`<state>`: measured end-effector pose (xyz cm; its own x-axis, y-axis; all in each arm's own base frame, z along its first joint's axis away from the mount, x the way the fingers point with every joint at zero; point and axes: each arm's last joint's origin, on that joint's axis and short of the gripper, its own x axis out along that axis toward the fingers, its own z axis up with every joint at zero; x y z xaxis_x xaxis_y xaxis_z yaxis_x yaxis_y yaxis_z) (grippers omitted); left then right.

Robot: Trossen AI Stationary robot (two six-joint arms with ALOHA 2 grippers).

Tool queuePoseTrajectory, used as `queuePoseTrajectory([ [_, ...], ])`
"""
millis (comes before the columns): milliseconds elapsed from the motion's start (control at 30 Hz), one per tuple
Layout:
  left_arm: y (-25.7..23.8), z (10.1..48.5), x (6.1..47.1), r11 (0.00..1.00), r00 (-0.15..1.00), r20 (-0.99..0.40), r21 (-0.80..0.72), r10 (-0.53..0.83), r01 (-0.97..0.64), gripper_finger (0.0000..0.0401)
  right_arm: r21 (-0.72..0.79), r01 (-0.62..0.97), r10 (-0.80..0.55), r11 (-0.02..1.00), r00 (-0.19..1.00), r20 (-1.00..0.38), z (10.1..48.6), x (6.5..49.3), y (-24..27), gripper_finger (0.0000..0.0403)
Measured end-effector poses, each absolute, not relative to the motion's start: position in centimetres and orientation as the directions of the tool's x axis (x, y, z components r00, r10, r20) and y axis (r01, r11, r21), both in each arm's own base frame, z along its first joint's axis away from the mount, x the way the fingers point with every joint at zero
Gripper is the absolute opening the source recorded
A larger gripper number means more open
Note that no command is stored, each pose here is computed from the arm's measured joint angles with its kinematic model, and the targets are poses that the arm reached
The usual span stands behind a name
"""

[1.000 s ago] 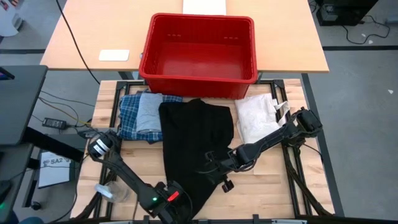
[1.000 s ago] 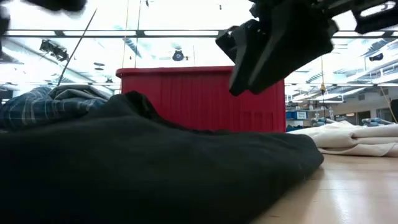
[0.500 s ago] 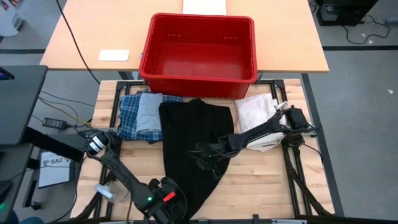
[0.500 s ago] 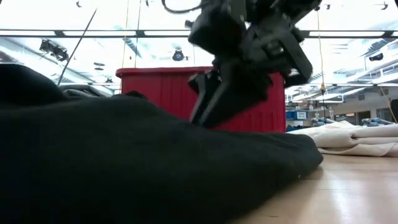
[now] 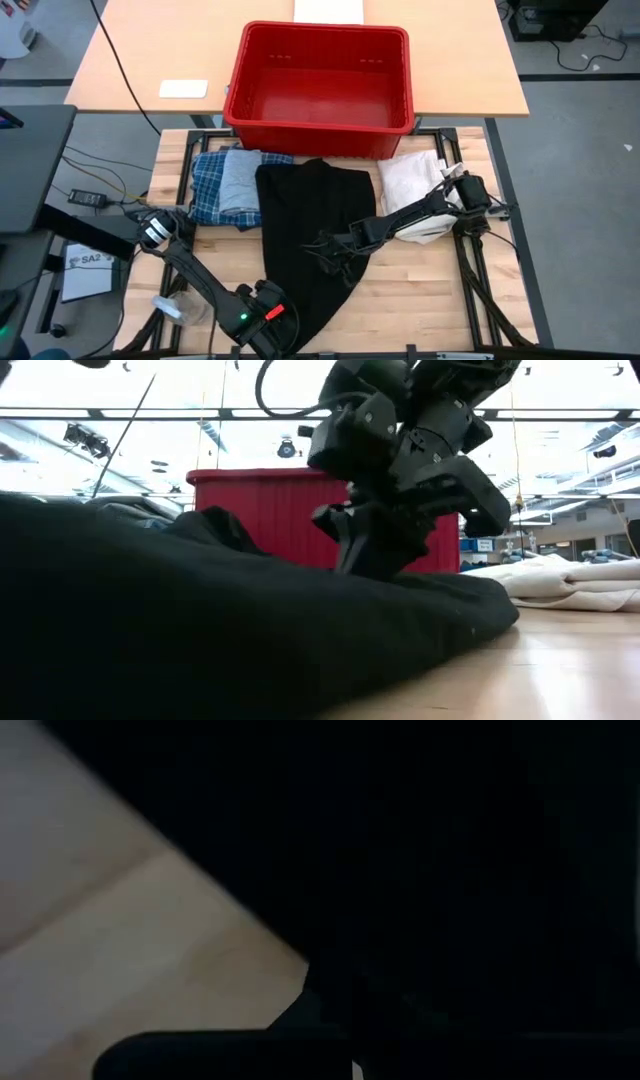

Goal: Fold Laundry from Bin
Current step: Fold the black shirt

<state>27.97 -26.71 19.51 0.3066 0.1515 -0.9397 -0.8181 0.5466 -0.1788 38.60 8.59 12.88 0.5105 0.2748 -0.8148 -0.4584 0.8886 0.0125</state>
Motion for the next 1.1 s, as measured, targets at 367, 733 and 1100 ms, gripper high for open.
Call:
queuePoseTrajectory([
  [367, -25.0, 21.1, 26.3, 0.390, 0.198, -0.949, -0.089, 0.247, -0.917, 0.0000, 0.157, -0.312, 0.183, 0.937, 0.053, -0.982, 20.5, 29.2, 10.6, 0.0003],
  [733, -25.3, 21.1, 26.4, 0.359, 0.220, -0.949, -0.129, 0.226, -0.925, 0.0000, 0.255, -0.105, 0.275, 0.961, 0.290, -0.917, 28.0, 20.4, 15.4, 0.0001],
  [1100, -24.4, 21.5, 26.9, 0.577, 0.302, -0.883, -0.044, 0.359, -0.816, 0.0002, -0.032, 0.158, -0.111, 0.987, 0.521, -0.847, 23.9, 22.3, 13.8, 0.0098],
])
